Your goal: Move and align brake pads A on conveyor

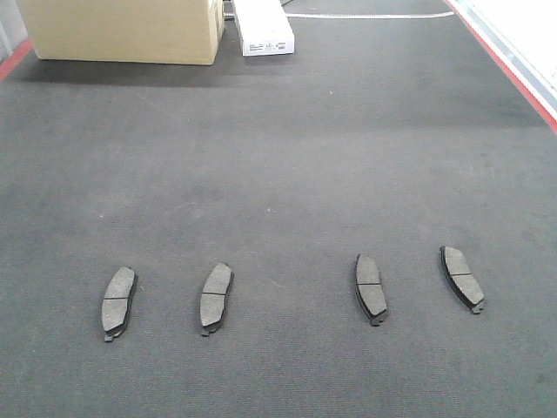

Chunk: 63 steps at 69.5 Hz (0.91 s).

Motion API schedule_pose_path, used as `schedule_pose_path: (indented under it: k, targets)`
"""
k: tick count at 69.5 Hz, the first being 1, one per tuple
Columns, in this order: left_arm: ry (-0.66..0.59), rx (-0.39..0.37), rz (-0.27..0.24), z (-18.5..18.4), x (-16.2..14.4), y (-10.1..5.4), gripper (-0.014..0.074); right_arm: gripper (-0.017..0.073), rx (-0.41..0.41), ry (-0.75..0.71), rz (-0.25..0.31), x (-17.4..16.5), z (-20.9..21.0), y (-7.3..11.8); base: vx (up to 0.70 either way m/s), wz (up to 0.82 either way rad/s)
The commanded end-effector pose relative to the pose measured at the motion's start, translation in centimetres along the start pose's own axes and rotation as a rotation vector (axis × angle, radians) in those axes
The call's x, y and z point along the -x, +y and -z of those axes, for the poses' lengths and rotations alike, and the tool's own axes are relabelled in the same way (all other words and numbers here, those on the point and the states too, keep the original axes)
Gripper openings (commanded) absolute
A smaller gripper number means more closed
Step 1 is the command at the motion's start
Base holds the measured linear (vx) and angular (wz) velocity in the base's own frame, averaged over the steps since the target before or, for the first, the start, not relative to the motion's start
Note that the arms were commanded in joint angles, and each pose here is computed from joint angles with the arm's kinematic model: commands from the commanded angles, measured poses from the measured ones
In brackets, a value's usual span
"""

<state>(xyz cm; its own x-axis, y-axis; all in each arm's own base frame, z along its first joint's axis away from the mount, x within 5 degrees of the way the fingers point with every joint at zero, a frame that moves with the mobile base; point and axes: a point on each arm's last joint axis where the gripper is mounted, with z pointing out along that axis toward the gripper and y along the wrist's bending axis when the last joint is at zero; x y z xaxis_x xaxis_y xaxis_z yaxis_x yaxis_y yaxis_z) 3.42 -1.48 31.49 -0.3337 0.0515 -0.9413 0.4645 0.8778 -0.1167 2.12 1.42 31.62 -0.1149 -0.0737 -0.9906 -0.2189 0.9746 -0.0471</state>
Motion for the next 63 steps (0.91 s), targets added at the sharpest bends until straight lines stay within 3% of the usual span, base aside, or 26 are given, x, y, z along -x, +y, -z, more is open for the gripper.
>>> schedule_pose_path:
  k: [1, 34, 44, 51, 63]
  targets:
    - [-0.061, -0.023, 0.003, 0.2, 1.1, -0.2, -0.0007, -0.0009, -0.015, -0.079, 0.004, 1.3, 0.2, -0.1, 0.00, 0.00]
    - [-0.060, -0.004, 0.001, -0.4, 0.5, -0.1, -0.0006, -0.0009, -0.015, -0.079, 0.004, 1.3, 0.2, -0.1, 0.00, 0.00]
    - [-0.149, 0.130, -0.055, -1.3, -0.9, 0.6, -0.0006, -0.0009, -0.015, -0.079, 0.004, 1.3, 0.2, -0.1, 0.00, 0.00]
    - [-0.242, 0.231, -0.064, -2.1, -3.0, 1.2, -0.0006, -0.0009, -0.015, -0.079, 0.004, 1.3, 0.2, -0.1, 0.00, 0.00]
    - [-0.349, 0.418, 0.001, -3.3, -7.0, 2.6, -0.0006, -0.0009, -0.015, -0.079, 0.004, 1.3, 0.2, -0.1, 0.00, 0.00]
